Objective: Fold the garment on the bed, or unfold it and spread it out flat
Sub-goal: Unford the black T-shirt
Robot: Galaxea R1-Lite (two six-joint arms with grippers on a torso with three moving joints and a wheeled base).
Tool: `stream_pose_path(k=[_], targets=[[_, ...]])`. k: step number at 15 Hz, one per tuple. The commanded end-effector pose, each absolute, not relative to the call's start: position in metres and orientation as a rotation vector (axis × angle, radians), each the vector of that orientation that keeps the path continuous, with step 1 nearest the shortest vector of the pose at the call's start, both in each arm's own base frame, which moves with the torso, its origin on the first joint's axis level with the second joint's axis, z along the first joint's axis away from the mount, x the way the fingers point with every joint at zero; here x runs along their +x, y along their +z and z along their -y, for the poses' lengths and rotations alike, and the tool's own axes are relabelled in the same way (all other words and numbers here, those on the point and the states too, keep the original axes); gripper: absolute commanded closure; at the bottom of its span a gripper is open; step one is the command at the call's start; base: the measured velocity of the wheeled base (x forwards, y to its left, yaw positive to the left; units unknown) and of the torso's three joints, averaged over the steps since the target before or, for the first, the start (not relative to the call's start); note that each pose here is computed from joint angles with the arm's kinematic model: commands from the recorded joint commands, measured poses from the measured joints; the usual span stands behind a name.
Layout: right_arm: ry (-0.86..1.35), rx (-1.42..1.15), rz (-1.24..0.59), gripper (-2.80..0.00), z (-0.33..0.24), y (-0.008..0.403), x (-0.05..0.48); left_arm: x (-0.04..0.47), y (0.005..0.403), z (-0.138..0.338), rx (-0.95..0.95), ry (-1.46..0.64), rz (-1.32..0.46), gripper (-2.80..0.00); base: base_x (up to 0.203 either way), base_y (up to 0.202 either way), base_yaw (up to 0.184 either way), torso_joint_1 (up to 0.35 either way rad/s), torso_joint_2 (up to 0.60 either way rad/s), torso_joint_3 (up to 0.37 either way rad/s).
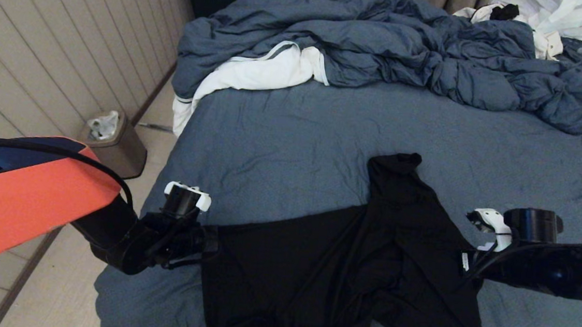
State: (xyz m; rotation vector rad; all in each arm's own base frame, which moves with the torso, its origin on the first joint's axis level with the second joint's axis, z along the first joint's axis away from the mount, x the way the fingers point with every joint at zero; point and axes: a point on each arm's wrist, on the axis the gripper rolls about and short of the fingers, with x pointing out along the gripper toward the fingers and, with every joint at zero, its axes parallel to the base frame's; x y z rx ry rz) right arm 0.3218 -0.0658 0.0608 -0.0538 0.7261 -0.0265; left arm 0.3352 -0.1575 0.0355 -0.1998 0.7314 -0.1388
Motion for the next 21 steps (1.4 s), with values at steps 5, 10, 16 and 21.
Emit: stream_pose_path(k=[5, 10, 16, 21], targets=[[-0.099, 0.048, -0.48, 0.0, 0.076, 0.129, 0.351, 0.337, 0.036, 0.158, -0.205, -0.142, -0.713, 0.0, 0.0, 0.0, 0.0, 0.0, 0.0, 0.0], [-0.093, 0.073, -0.49, 0.0, 0.078, 0.13, 0.413, 0.335, 0.039, 0.158, -0.21, -0.144, -0.707, 0.0, 0.0, 0.0, 0.0, 0.0, 0.0, 0.0], [-0.061, 0.065, -0.519, -2.8, 0.064, 0.109, 0.434, 0.335, 0.039, 0.159, -0.21, -0.145, -0.705, 0.0, 0.0, 0.0, 0.0, 0.0, 0.0, 0.0], [-0.062, 0.065, -0.533, -2.8, 0.064, 0.099, 0.44, 0.335, 0.039, 0.159, -0.21, -0.145, -0.705, 0.0, 0.0, 0.0, 0.0, 0.0, 0.0, 0.0]])
